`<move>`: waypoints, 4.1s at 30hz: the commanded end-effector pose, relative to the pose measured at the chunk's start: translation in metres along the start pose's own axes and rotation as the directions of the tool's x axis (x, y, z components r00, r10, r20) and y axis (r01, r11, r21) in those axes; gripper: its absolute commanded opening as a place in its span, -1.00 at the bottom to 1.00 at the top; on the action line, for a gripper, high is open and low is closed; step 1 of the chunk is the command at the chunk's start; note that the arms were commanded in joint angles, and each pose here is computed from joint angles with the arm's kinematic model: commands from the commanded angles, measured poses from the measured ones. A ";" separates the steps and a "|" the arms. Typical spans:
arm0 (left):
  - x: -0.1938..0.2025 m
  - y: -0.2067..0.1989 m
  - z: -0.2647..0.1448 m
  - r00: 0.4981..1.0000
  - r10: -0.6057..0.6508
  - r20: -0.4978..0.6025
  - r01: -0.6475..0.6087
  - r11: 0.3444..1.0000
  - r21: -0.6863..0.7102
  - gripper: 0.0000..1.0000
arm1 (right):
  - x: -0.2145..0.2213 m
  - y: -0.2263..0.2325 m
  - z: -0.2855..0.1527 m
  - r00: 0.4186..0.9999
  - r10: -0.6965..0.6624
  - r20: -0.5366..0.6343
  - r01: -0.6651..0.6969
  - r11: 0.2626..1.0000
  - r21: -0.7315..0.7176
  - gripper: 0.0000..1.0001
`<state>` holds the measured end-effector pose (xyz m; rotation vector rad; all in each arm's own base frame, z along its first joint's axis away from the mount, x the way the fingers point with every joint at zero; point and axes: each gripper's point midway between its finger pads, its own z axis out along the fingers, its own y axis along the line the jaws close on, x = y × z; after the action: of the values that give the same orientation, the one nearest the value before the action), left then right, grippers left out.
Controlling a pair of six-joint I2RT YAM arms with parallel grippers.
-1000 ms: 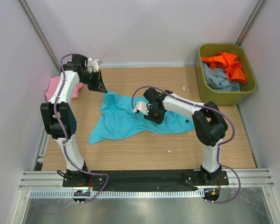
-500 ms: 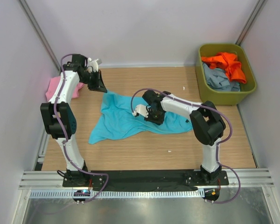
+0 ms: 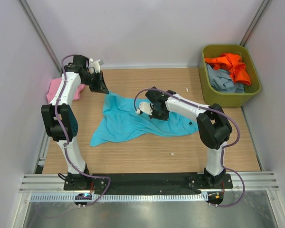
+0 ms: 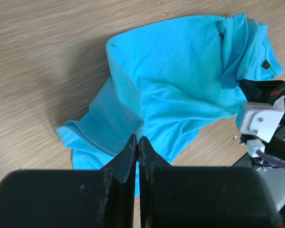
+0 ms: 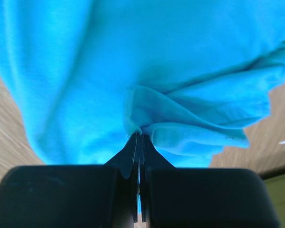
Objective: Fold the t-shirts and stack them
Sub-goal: Flatten the tshirt out
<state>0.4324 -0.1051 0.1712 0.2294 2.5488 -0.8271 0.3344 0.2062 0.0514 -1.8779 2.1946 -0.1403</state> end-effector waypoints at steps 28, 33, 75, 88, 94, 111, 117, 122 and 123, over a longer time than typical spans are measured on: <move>-0.014 -0.007 -0.005 0.998 0.014 0.055 -0.015 1.000 0.019 -0.99 | -0.002 -0.034 -0.030 0.988 0.097 0.123 -0.091 0.994 -0.057 -0.11; -0.013 -0.007 -0.005 0.998 0.016 0.053 -0.017 1.000 0.020 -0.99 | -0.015 -0.038 -0.029 0.987 0.085 0.138 -0.076 0.994 -0.072 -0.07; -0.011 -0.005 -0.003 0.999 0.011 0.048 -0.011 1.000 0.012 -0.99 | -0.017 -0.027 0.007 1.000 0.009 -0.027 -0.011 0.999 -0.054 -0.35; -0.016 -0.005 -0.010 0.998 0.040 0.054 -0.039 0.999 -0.009 -0.99 | -0.030 -0.057 -0.025 0.998 0.041 0.045 -0.044 0.996 0.076 -0.98; -0.031 -0.008 -0.030 0.983 0.171 0.071 -0.167 0.984 -0.058 -1.00 | -0.025 -0.124 -0.095 0.973 0.156 0.170 -0.207 0.917 0.342 -0.97; -0.079 -0.095 -0.175 0.816 0.462 0.348 -0.394 0.884 -0.250 -1.00 | 0.045 -0.179 -0.377 0.705 0.246 0.666 -0.702 0.376 0.604 -0.98; -0.083 -0.157 -0.267 0.614 0.583 0.532 -0.447 0.812 -0.375 -1.00 | 0.091 -0.161 -0.444 0.640 0.177 0.748 -0.765 0.237 0.598 -0.98; -0.060 -0.195 -0.314 0.481 0.626 0.614 -0.472 0.775 -0.420 -1.00 | 0.103 -0.129 -0.472 0.527 0.162 0.834 -0.842 0.230 0.487 -0.98; -0.053 -0.204 -0.327 0.451 0.635 0.628 -0.472 0.766 -0.437 -1.00 | 0.104 -0.118 -0.485 0.501 0.132 0.855 -0.853 0.242 0.462 -0.98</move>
<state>0.3240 -0.0779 0.4992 0.5132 1.6978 -0.3098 0.3428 0.0464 0.5053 -0.4022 1.6011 -0.4223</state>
